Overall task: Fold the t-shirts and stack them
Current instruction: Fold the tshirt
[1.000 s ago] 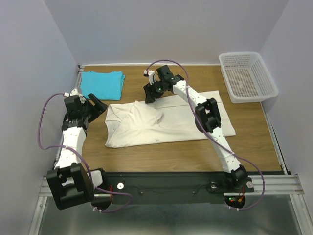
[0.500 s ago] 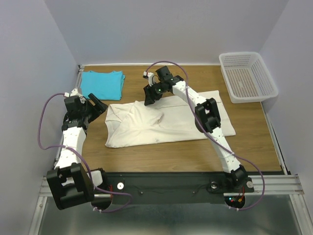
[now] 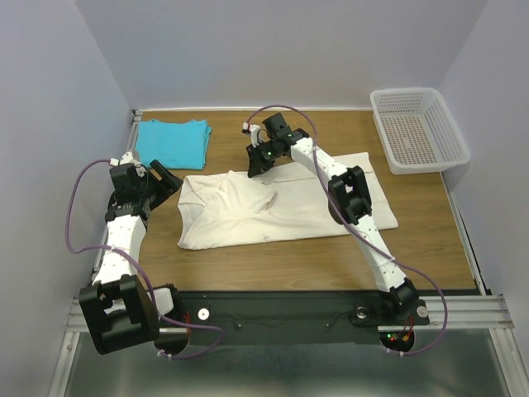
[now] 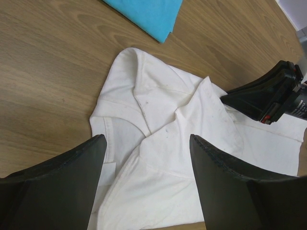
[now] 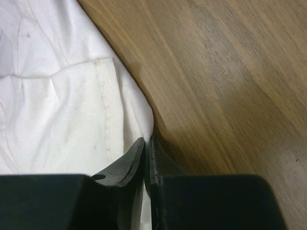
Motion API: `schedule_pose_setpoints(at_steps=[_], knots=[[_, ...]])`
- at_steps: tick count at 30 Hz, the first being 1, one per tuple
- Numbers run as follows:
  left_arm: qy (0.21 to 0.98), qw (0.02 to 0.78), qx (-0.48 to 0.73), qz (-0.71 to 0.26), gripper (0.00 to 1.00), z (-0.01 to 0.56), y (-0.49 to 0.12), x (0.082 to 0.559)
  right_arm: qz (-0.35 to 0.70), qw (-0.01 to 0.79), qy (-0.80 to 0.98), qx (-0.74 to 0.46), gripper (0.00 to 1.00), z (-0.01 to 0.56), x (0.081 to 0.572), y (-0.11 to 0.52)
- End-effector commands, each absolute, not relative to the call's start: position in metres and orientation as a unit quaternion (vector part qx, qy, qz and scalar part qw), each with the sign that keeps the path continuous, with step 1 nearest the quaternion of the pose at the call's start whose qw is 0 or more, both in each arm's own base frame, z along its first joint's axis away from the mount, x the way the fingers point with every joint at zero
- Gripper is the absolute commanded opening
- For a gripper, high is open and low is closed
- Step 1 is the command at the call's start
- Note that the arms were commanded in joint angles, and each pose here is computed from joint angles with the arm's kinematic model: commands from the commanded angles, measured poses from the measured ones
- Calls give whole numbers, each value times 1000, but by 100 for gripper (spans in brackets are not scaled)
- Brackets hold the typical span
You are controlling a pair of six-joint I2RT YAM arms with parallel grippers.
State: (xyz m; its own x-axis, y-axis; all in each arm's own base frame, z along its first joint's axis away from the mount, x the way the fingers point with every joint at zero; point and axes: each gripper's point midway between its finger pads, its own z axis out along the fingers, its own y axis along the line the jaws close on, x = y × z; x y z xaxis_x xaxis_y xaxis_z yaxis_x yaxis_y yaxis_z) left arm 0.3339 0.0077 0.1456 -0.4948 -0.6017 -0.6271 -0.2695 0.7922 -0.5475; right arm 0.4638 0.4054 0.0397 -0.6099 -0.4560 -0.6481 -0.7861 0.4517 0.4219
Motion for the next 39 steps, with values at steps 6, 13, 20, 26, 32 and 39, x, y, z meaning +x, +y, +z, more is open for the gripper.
schedule_pose_setpoints(at_steps=[6,13,20,26,32,39], knots=[[841,441,-242,-198,81,147,6,339,363,250,826,-351,5,58,481,386],[842,439,-241,-199,81,145,6,340,359,266,835,-321,1,66,500,356],[843,439,-238,-199,81,145,5,339,343,287,847,-287,0,75,522,313],[845,434,-237,-204,81,142,3,337,314,296,867,-250,1,69,533,273],[846,430,-231,-214,80,141,-1,339,267,339,885,-174,1,73,565,233],[847,428,-224,-221,80,142,-3,339,256,388,876,-129,1,84,603,233]])
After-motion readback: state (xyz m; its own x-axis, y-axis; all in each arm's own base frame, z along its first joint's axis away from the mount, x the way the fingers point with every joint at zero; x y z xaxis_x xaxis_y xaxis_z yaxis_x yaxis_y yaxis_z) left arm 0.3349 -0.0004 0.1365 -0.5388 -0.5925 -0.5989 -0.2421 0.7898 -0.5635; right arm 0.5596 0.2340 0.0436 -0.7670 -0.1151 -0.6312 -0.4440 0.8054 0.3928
